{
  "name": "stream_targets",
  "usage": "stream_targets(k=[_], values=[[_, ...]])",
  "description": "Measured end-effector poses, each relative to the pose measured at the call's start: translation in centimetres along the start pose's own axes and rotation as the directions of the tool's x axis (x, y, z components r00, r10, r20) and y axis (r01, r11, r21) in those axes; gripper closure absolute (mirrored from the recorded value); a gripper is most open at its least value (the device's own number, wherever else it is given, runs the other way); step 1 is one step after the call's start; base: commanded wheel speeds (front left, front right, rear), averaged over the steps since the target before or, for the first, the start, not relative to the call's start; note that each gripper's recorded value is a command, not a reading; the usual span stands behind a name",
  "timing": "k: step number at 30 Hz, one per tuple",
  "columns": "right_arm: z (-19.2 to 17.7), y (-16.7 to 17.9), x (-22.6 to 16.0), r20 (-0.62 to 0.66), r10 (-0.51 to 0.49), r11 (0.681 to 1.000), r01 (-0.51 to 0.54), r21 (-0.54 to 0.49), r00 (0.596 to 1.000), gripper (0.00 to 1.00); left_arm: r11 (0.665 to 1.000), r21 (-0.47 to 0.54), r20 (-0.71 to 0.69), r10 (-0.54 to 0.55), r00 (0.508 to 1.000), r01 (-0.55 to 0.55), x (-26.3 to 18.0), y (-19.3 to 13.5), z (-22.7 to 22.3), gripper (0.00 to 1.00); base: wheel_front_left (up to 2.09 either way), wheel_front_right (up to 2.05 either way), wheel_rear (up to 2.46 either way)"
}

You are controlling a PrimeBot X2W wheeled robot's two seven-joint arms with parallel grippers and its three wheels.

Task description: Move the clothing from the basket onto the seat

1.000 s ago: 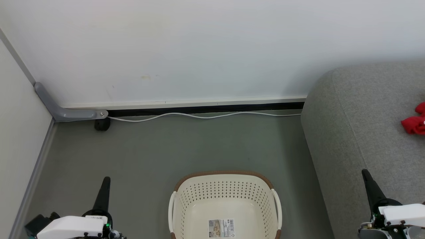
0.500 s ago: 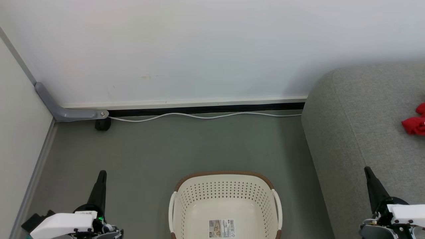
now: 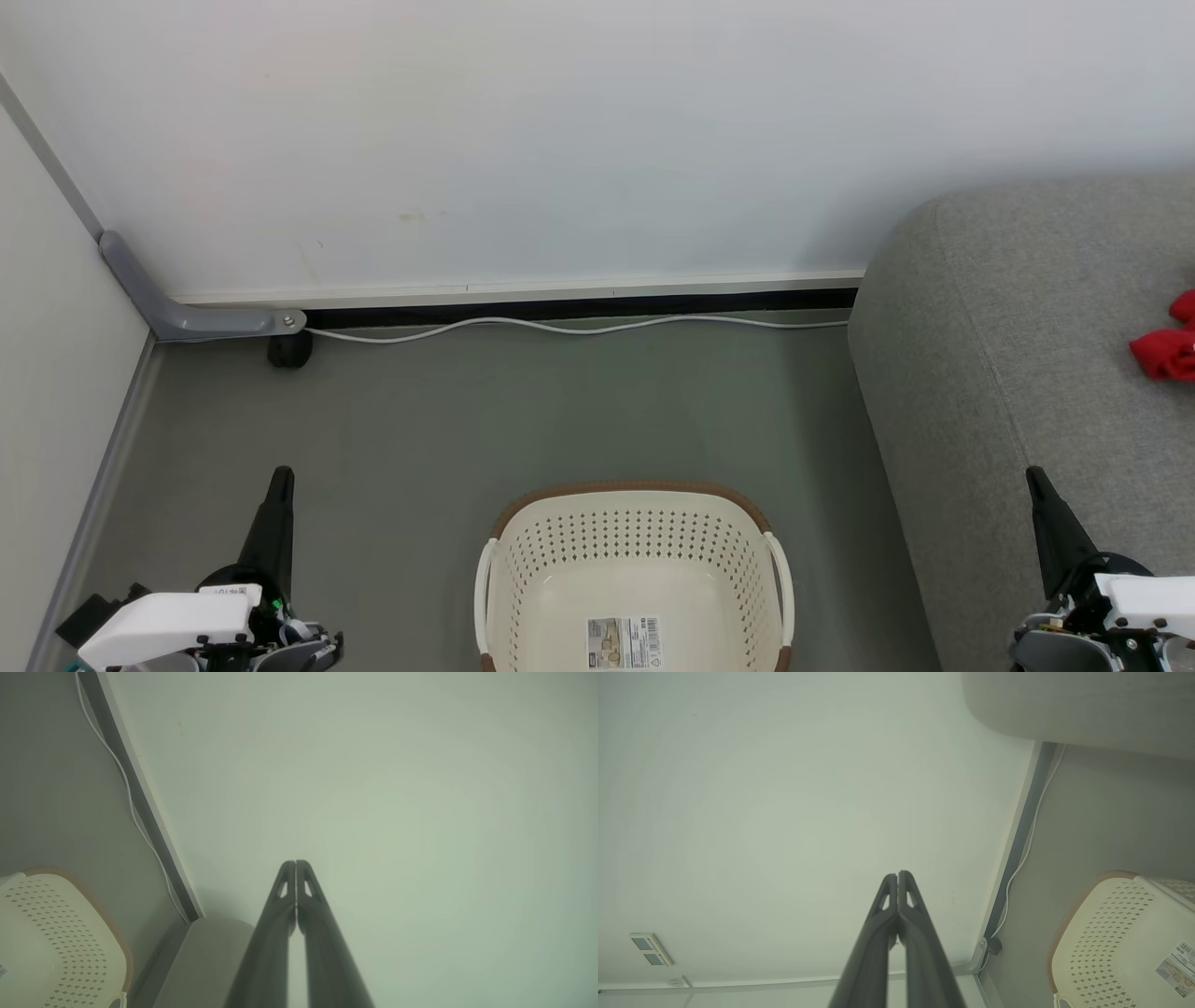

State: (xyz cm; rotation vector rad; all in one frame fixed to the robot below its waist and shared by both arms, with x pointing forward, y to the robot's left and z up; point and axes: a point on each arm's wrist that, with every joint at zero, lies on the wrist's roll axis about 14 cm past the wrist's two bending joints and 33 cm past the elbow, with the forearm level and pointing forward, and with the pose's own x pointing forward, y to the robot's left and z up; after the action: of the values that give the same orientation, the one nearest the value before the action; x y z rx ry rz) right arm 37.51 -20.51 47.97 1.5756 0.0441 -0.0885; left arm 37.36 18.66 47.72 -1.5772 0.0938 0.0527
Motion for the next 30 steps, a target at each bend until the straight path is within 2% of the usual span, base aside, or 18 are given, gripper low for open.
stream_targets(k=[30], values=[[-0.03,0.01,0.00,-0.003,0.000,1.000,0.000,0.001,1.000,1.00,1.000,-0.006,0.001,-0.001,1.000,0.001,-0.01,0.00,0.09,1.00,0.00,0.00,0.00]])
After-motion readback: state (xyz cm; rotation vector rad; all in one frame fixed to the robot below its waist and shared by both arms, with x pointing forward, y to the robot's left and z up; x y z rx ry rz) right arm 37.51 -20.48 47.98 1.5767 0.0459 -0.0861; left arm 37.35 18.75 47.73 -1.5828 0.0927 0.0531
